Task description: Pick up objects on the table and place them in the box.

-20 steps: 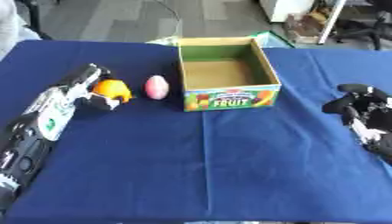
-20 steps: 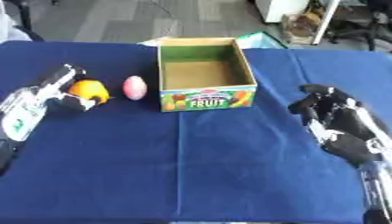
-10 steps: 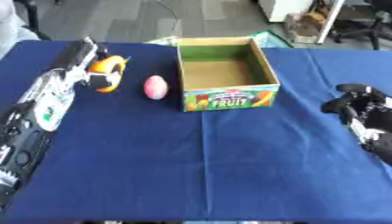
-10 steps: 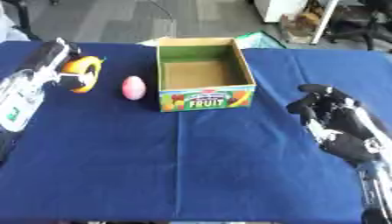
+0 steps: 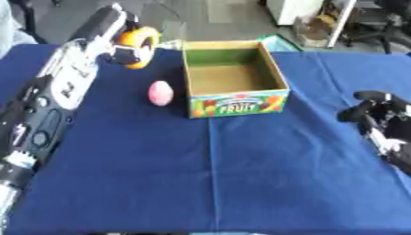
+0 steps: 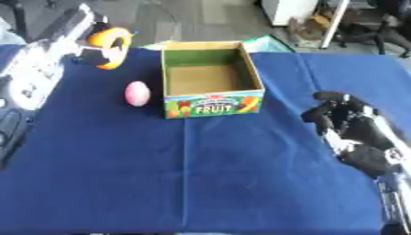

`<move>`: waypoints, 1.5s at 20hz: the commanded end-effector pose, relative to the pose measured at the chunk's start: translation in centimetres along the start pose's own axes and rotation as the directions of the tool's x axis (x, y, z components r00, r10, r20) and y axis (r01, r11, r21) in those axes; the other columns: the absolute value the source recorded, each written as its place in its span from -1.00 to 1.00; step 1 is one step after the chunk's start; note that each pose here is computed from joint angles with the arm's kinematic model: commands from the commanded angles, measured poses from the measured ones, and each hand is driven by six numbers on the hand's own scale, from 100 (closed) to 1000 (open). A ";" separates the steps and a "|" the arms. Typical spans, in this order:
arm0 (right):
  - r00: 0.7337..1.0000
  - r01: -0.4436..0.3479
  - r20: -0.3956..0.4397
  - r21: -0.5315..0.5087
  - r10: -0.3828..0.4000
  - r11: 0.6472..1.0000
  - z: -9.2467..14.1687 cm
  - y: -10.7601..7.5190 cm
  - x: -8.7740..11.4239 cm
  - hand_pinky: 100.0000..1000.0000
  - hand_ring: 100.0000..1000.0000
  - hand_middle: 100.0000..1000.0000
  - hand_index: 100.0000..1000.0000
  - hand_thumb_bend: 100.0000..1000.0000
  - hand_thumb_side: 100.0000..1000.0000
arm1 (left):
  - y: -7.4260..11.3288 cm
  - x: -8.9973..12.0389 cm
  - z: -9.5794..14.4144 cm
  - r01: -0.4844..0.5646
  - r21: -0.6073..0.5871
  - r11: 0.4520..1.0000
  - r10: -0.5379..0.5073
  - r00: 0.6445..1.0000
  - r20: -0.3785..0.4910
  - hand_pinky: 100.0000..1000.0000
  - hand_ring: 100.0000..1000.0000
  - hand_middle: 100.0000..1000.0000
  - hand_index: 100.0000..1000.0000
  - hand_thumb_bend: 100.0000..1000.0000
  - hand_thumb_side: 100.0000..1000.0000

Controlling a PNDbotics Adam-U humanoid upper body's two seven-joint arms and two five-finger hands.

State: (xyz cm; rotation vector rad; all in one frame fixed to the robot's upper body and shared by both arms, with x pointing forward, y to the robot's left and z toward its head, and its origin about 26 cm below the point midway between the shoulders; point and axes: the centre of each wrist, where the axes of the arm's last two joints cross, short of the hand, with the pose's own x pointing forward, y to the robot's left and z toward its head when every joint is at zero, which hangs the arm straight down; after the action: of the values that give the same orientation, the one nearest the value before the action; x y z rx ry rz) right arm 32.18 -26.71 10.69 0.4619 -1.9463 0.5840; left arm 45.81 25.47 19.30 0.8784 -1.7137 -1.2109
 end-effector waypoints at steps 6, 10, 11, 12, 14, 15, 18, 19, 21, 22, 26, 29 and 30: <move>0.999 0.004 0.048 0.060 -0.007 0.998 -1.5 0.4 0.7 0.46 0.31 -0.08 0.55 -1.00 -1.00 | -0.3 2.0 -2.7 0.028 -0.013 1.000 -0.027 0.996 0.091 -0.25 -0.19 -0.46 -0.02 -0.96 -0.89; 0.998 0.009 0.060 0.084 -0.014 0.996 -2.0 0.7 0.9 0.46 0.31 -0.08 0.56 -1.00 -1.00 | -1.5 2.5 -3.2 0.044 -0.020 0.999 -0.041 0.991 0.127 -0.09 0.00 -0.25 0.08 -0.75 -0.94; 0.998 0.010 0.062 0.087 -0.015 0.996 -2.1 0.7 0.9 0.46 0.31 -0.08 0.56 -1.00 -1.00 | -1.8 2.6 -3.2 0.037 -0.016 0.999 -0.034 0.989 0.142 0.00 0.13 -0.12 0.20 -0.51 -1.00; 0.998 0.009 0.064 0.088 -0.015 0.996 -2.1 0.7 0.9 0.46 0.31 -0.08 0.56 -1.00 -1.00 | -2.0 2.6 -3.2 0.029 -0.011 1.000 -0.027 0.987 0.157 0.05 0.20 -0.06 0.27 -0.38 -1.00; 0.998 0.008 0.064 0.086 -0.014 0.996 -2.1 0.7 0.9 0.46 0.31 -0.08 0.56 -1.00 -1.00 | -2.5 2.7 -3.1 0.030 -0.012 0.999 -0.027 0.984 0.179 0.13 0.32 0.07 0.42 0.04 -0.98; 0.998 0.008 0.063 0.085 -0.013 0.996 -2.1 0.7 0.9 0.46 0.31 -0.08 0.56 -1.00 -1.00 | -2.7 2.7 -3.1 0.033 -0.019 0.999 -0.029 0.982 0.185 0.17 0.38 0.15 0.47 0.31 -0.58; 0.998 0.007 0.062 0.084 -0.012 0.996 -2.1 0.7 0.9 0.46 0.31 -0.08 0.56 -1.00 -1.00 | -2.7 2.6 -2.9 0.025 -0.023 0.999 -0.019 0.979 0.201 0.28 0.50 0.30 0.55 0.58 -0.23; 0.998 0.007 0.062 0.084 -0.012 0.996 -2.1 0.7 0.9 0.46 0.31 -0.08 0.56 -1.00 -1.00 | -2.6 2.7 -2.8 0.011 -0.013 1.000 -0.008 0.979 0.204 0.28 0.52 0.33 0.56 0.57 -0.20; 0.998 0.006 0.061 0.084 -0.011 0.996 -2.1 0.7 0.9 0.46 0.31 -0.09 0.56 -1.00 -1.00 | -2.1 2.7 -2.7 -0.024 0.014 1.000 0.021 0.978 0.208 0.29 0.53 0.34 0.57 0.54 -0.21; 0.998 0.006 0.061 0.083 -0.011 0.997 -2.1 0.7 0.9 0.46 0.31 -0.09 0.56 -1.00 -1.00 | -1.9 2.7 -2.6 -0.044 0.025 0.999 0.038 0.977 0.209 0.28 0.53 0.34 0.57 0.52 -0.22; 0.998 0.001 0.057 0.078 -0.006 0.997 -2.0 0.5 0.9 0.46 0.31 -0.09 0.56 -1.00 -0.99 | -0.3 2.4 -1.8 -0.094 0.021 0.995 0.087 0.974 0.209 0.24 0.43 0.18 0.51 0.16 -0.50; 0.999 -0.006 0.050 0.072 0.002 0.997 -1.9 0.4 0.9 0.46 0.31 -0.09 0.56 -1.00 -0.99 | 1.6 2.2 -0.5 -0.056 -0.040 0.998 0.063 0.976 0.210 0.25 0.41 0.17 0.48 0.03 -0.73; 0.999 -0.007 0.049 0.069 0.004 0.998 -1.8 0.3 0.9 0.46 0.31 -0.09 0.56 -1.00 -0.99 | 2.3 1.9 0.0 -0.029 -0.057 0.998 0.040 0.979 0.201 0.25 0.40 0.16 0.46 0.00 -0.81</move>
State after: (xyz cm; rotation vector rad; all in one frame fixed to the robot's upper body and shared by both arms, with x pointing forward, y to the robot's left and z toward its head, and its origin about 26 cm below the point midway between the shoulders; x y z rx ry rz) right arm 32.77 -25.04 11.42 0.5416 -1.9619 0.6363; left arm 45.29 23.49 19.44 0.6676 -1.8269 -1.3310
